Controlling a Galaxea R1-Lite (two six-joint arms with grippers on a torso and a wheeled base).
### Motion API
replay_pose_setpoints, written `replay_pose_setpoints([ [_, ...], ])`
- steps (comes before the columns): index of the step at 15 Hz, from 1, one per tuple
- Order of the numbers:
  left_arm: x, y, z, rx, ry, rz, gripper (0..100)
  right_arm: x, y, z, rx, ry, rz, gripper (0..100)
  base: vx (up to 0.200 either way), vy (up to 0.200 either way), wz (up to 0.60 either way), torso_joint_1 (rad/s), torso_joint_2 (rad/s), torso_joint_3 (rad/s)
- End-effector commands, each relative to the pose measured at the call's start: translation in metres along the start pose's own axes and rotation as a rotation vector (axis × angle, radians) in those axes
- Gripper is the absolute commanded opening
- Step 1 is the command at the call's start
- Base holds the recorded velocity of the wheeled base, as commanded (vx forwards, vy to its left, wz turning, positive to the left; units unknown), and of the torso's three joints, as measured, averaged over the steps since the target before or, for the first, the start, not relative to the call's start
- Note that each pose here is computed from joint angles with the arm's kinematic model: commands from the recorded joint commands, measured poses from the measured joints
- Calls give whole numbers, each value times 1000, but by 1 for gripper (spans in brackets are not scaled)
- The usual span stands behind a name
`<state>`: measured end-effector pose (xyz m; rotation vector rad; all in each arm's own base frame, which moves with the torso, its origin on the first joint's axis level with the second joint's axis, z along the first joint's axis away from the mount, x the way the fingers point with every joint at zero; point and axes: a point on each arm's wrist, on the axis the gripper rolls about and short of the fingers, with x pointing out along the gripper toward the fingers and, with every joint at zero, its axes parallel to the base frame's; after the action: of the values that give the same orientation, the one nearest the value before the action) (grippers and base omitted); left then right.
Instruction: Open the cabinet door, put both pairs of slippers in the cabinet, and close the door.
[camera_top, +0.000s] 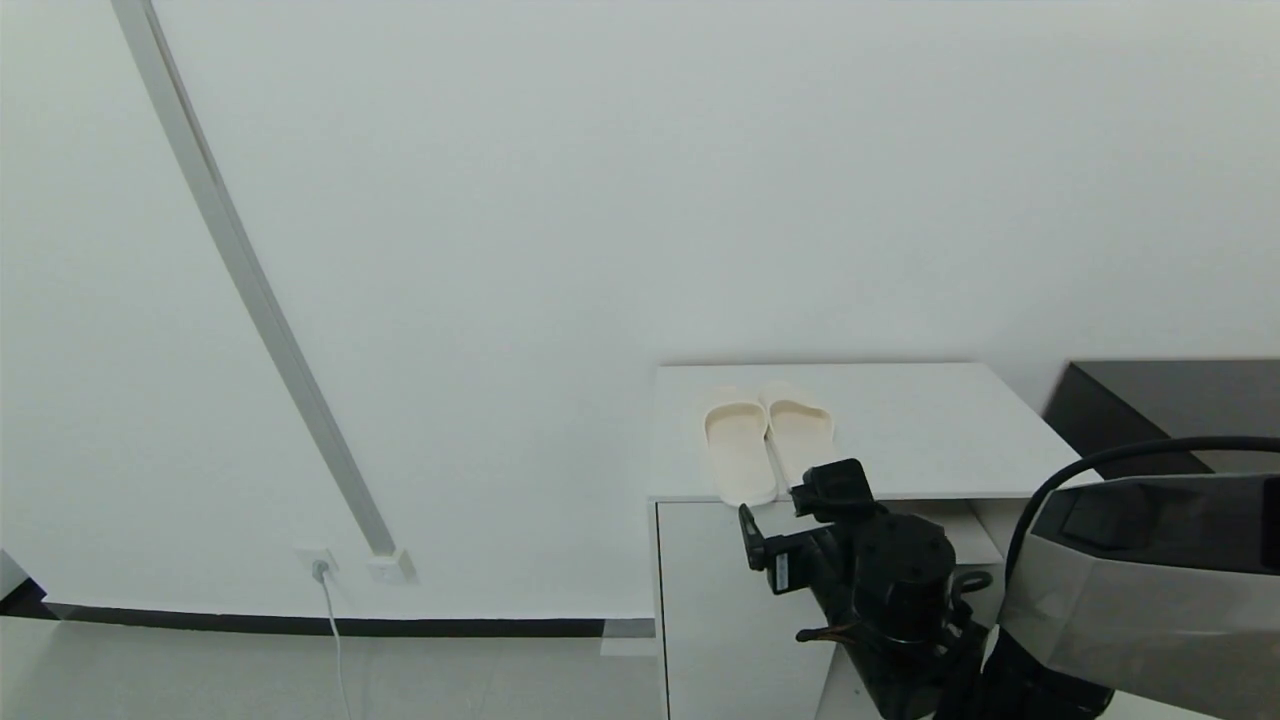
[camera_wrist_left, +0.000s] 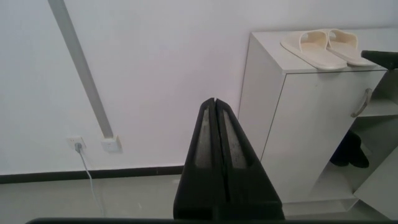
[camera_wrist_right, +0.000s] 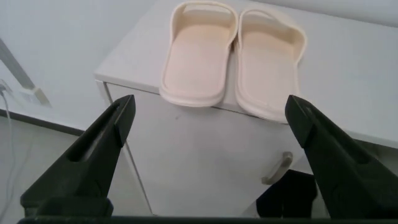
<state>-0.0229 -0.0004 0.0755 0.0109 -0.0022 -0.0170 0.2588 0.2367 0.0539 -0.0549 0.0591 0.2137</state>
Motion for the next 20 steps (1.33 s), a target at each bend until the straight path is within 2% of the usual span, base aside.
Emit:
replay_pose_setpoints([
  [1,0,0,0,3,2,-3,0,7,-1,17,6,-17,-14,100,0,0,0,0,0,0],
  [4,0,0,0,3,1,-3,0,17,4,55,81,46,-18,100,0,0,0,0,0,0],
  [5,0,0,0,4,1,-3,0,22,3,78,120,86,-33,100,0,0,0,0,0,0],
  [7,0,0,0,4,2,-3,0,24,5,93,132,140,-42,100,0,0,0,0,0,0],
  [10,0,0,0,4,2,-3,0,26,4,88,138,198,-76,100,0,0,0,0,0,0],
  [14,0,0,0,3,2,-3,0,23,3,72,165,241,-93,100,200,0,0,-2,-7,5],
  [18,0,0,0,3,1,-3,0,17,0,68,164,254,-96,100,200,0,0,10,4,0],
  [20,0,0,0,0,2,0,0,15,1,65,163,249,-92,100,0,0,0,0,0,0],
])
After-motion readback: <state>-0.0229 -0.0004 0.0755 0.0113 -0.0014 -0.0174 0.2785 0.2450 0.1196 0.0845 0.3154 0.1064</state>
